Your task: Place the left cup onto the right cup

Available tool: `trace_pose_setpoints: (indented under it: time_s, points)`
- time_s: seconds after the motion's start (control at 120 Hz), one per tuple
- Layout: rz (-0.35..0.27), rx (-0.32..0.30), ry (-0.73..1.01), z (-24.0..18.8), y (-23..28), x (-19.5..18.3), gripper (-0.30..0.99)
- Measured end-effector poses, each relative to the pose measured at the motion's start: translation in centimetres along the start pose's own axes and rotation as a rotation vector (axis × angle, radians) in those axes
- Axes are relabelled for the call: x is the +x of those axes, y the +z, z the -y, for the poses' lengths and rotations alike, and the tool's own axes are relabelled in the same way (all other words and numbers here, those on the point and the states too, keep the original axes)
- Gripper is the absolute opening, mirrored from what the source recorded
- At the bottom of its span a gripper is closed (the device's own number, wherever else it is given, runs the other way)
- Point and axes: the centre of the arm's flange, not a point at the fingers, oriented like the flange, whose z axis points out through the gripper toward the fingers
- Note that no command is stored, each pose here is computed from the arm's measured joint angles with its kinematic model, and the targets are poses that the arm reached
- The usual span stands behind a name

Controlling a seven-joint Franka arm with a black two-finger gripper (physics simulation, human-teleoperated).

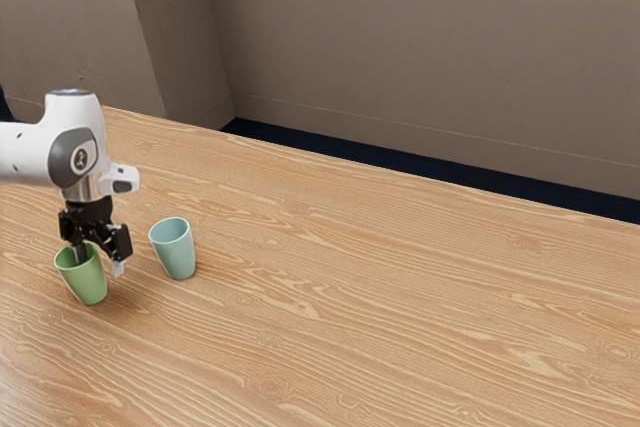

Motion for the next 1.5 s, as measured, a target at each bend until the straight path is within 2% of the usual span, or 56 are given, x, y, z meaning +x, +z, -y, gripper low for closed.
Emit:
trace_pose_setpoints:
  time_s: [0.075, 0.158, 0.475, 0.642, 0.908, 1.192, 1.5]
  points:
    - [0.005, -0.002, 0.000, 0.0, 0.3, 0.0, 0.69]
    - [0.007, -0.006, -0.001, 0.0, 0.5, 0.0, 0.64]
    - [0.005, -0.009, -0.007, 0.4, 0.5, -0.1, 0.13]
    - [0.003, -0.008, -0.008, 0.5, 0.4, -0.1, -0.01]
    - [0.001, 0.018, 0.000, 1.0, -0.5, 0.0, -0.07]
    - [-0.040, 0.079, 0.013, 2.1, -5.6, 1.5, -0.09]
    - [-0.096, 0.110, 0.019, 2.3, -11.4, 2.8, -0.09]
